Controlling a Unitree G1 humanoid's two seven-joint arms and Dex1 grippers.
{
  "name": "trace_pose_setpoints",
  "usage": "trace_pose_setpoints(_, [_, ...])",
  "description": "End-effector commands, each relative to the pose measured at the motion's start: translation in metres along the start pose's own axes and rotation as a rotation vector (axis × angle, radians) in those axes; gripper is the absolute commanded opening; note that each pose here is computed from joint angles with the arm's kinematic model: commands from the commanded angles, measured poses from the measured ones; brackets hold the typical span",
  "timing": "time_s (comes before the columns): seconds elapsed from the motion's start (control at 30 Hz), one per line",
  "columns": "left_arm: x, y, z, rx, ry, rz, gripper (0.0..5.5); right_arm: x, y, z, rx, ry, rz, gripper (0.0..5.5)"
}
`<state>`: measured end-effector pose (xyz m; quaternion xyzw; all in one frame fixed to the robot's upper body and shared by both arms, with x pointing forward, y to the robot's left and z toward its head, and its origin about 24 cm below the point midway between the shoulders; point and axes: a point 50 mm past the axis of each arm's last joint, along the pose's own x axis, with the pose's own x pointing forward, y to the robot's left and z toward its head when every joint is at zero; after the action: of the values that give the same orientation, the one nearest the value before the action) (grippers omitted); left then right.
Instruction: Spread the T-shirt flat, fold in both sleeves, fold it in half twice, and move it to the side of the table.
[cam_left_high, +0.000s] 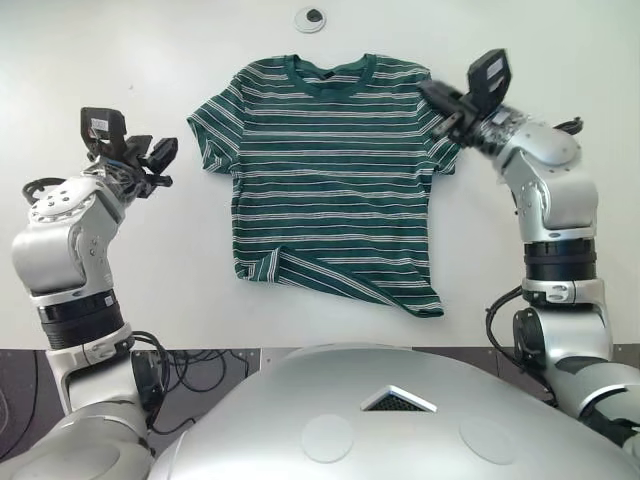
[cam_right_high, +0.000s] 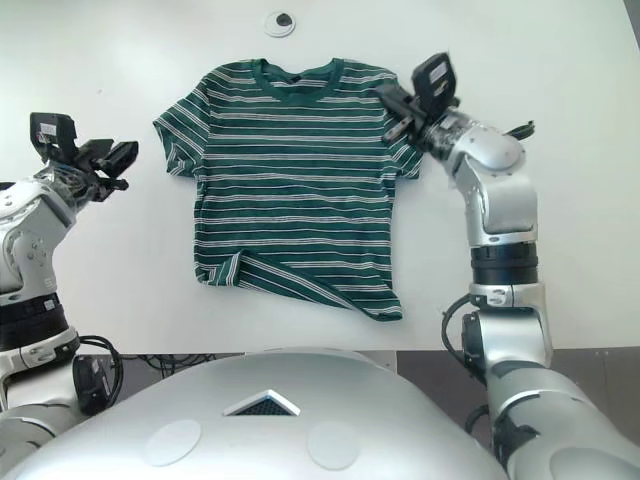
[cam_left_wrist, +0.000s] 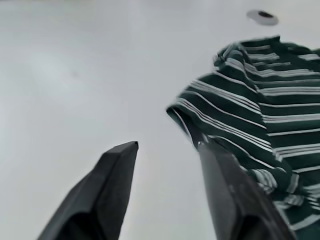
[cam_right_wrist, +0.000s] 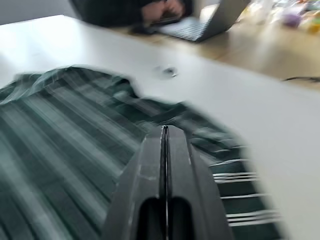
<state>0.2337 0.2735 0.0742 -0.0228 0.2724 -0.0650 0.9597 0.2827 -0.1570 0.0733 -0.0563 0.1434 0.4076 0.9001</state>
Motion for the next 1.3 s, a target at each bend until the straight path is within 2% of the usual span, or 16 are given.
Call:
trace_pose_setpoints(0.03, [0.0,-0.016,0.004,-0.031,-0.074,-0.082,2.25,-0.001,0.035,-0.011,0.034,0.073,0.262,0.0])
trace_pose_setpoints(0.17, [0.007,-0.055,0.019,0.123,-0.187,-0.265,1.72,0.01,0.067,-0.012,0.104,0.04,0.462,0.0])
trace_pose_setpoints(0.27, [0.021,-0.077,0.01,0.285,-0.143,-0.345,1.32,0.019,0.089,-0.014,0.119,0.06,0.632,0.0])
trace_pose_setpoints(0.37, [0.042,-0.079,-0.004,0.394,-0.042,-0.342,0.81,0.031,0.105,-0.019,0.125,0.098,0.749,0.0])
trace_pose_setpoints(0.53, [0.056,-0.09,-0.025,0.428,0.048,-0.418,0.07,0.032,0.126,-0.026,0.181,0.181,0.926,0.0])
trace_pose_setpoints(0.6, [0.062,-0.095,-0.034,0.423,0.082,-0.433,0.03,0.038,0.129,-0.028,0.205,0.198,0.928,0.0])
trace_pose_setpoints(0.73, [0.067,-0.103,-0.047,0.424,0.126,-0.452,0.03,0.061,0.128,-0.013,0.325,0.087,0.817,0.0])
trace_pose_setpoints(0.8, [0.067,-0.103,-0.051,0.412,0.136,-0.448,0.03,0.069,0.128,-0.009,0.317,0.062,0.77,0.0])
trace_pose_setpoints(0.9, [0.067,-0.101,-0.055,0.402,0.148,-0.435,0.03,0.077,0.139,-0.023,0.197,0.154,0.756,0.0])
trace_pose_setpoints(1.0, [0.069,-0.097,-0.052,0.395,0.143,-0.406,0.03,0.073,0.151,-0.046,0.059,0.289,0.812,0.0])
trace_pose_setpoints(1.1, [0.069,-0.095,-0.048,0.391,0.136,-0.384,0.03,0.071,0.154,-0.054,-0.005,0.366,0.86,0.0])
trace_pose_setpoints(1.3, [0.076,-0.091,-0.051,0.376,0.157,-0.317,0.03,0.053,0.156,-0.045,0.06,0.469,1.088,0.0])
